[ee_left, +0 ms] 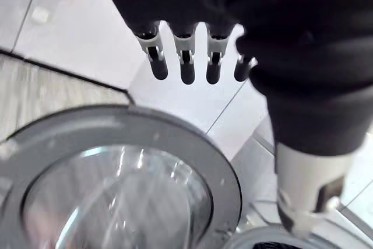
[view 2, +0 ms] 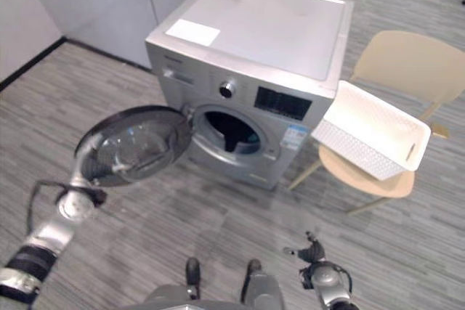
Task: Grab the laundry basket,head to the washer,open it,put in the laundry and shut it.
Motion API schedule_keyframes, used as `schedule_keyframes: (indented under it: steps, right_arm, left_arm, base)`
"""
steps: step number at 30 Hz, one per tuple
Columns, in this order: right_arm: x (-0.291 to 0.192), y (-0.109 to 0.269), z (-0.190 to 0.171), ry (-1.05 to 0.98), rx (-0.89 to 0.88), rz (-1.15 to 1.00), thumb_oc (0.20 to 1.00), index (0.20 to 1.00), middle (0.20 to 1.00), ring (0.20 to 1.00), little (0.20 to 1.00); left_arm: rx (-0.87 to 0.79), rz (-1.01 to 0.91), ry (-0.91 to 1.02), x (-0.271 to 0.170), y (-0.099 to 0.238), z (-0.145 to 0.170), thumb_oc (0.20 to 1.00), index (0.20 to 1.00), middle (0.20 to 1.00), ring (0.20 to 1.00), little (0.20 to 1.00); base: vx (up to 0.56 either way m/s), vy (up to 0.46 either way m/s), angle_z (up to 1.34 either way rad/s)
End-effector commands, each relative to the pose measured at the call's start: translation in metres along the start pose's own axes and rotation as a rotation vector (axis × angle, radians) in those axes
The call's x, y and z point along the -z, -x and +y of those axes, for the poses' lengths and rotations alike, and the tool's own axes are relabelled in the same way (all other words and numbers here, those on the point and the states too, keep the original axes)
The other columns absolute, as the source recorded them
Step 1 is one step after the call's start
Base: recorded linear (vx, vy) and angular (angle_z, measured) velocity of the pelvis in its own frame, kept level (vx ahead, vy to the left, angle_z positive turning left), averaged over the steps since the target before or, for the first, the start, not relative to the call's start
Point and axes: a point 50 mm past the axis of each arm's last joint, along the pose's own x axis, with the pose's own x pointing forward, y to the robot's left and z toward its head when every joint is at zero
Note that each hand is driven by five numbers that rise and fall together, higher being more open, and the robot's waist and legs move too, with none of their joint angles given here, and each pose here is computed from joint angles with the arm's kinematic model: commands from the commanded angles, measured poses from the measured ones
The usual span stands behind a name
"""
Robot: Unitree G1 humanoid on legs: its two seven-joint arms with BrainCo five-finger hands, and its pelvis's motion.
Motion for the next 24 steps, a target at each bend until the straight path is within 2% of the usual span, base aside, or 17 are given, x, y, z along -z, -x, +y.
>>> schedule_keyframes:
  steps: [1,3,6,8,9,11,16,20,24]
  right_arm:
    - [-0.003,0.002,-0.007,0.053,-0.007,-0.043,1.0,1.0,1.0,1.0,1.0]
    - [-0.006,0.0,-0.01,0.084,-0.017,-0.056,1.0,1.0,1.0,1.0,1.0]
    - [-0.007,0.0,-0.01,0.089,-0.02,-0.057,1.0,1.0,1.0,1.0,1.0]
    - [-0.017,-0.004,-0.012,0.116,-0.026,-0.084,1.0,1.0,1.0,1.0,1.0]
    - [-0.017,-0.004,-0.012,0.116,-0.026,-0.084,1.0,1.0,1.0,1.0,1.0]
    - [-0.028,-0.005,-0.011,0.114,-0.035,-0.126,1.0,1.0,1.0,1.0,1.0]
    - [-0.048,-0.007,-0.008,0.101,-0.037,-0.199,1.0,1.0,1.0,1.0,1.0]
    - [-0.063,-0.008,-0.008,0.111,-0.044,-0.253,1.0,1.0,1.0,1.0,1.0]
    - [-0.063,-0.007,-0.006,0.117,-0.041,-0.253,1.0,1.0,1.0,1.0,1.0]
  left_arm:
    - [-0.191,-0.029,-0.11,-0.011,-0.025,0.049,1.0,1.0,1.0,1.0,1.0]
    - [-0.233,0.075,-0.212,0.005,-0.038,0.083,1.0,1.0,1.0,1.0,1.0]
    - [-0.233,0.094,-0.228,0.006,-0.041,0.091,1.0,1.0,1.0,1.0,1.0]
    - [-0.247,0.177,-0.302,0.01,-0.053,0.123,1.0,1.0,1.0,1.0,1.0]
    - [-0.247,0.177,-0.303,0.01,-0.053,0.123,1.0,1.0,1.0,1.0,1.0]
    - [-0.302,0.205,-0.27,0.005,-0.058,0.144,1.0,1.0,1.0,1.0,1.0]
    - [-0.343,0.283,-0.232,0.016,-0.055,0.159,1.0,1.0,1.0,1.0,1.0]
    - [-0.293,0.362,-0.223,0.035,-0.047,0.151,1.0,1.0,1.0,1.0,1.0]
    - [-0.205,0.385,-0.159,0.046,-0.044,0.106,1.0,1.0,1.0,1.0,1.0]
  base:
    - [0.04,0.071,-0.21]
    - [0.02,0.092,-0.13]
    - [-0.01,0.047,-0.18]
    - [-0.05,0.093,-0.15]
    - [-0.06,0.077,-0.14]
    - [-0.05,0.051,-0.11]
    - [-0.02,0.011,-0.08]
    - [0.0,-0.002,-0.14]
    - [0.0,-0.012,-0.07]
